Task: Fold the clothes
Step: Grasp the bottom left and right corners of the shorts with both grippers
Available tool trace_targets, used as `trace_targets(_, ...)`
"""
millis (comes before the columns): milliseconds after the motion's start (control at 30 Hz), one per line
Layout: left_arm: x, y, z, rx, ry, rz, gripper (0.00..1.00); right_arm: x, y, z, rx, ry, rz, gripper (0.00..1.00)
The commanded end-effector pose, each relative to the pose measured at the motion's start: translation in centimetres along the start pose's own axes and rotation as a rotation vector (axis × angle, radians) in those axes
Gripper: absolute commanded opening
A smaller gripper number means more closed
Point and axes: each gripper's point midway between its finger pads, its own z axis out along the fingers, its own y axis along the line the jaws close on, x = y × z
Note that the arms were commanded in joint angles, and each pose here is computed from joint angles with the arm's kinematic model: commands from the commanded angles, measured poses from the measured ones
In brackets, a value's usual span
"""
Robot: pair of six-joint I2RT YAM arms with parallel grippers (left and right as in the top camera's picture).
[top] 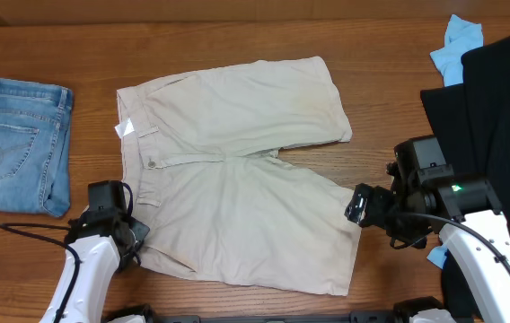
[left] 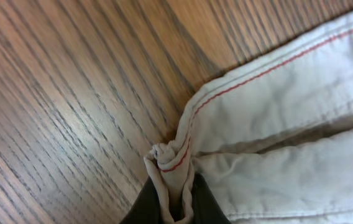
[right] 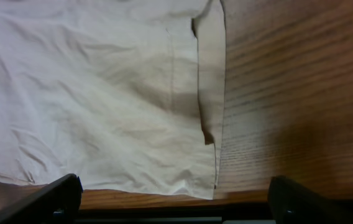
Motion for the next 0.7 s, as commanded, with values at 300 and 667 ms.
trace_targets(300, -2.5, -3.8, -6.2, 0.118, 0.019, 0.144, 0.04, 7.7, -0.9, 5.6, -0.083, 0.333, 0.109, 1.00)
trace_targets(667, -3.1, -4.4, -6.9, 0.137, 0.005, 0.141, 0.04, 13.8, -1.4, 9.3, -0.221, 0.560, 0.197, 0.89)
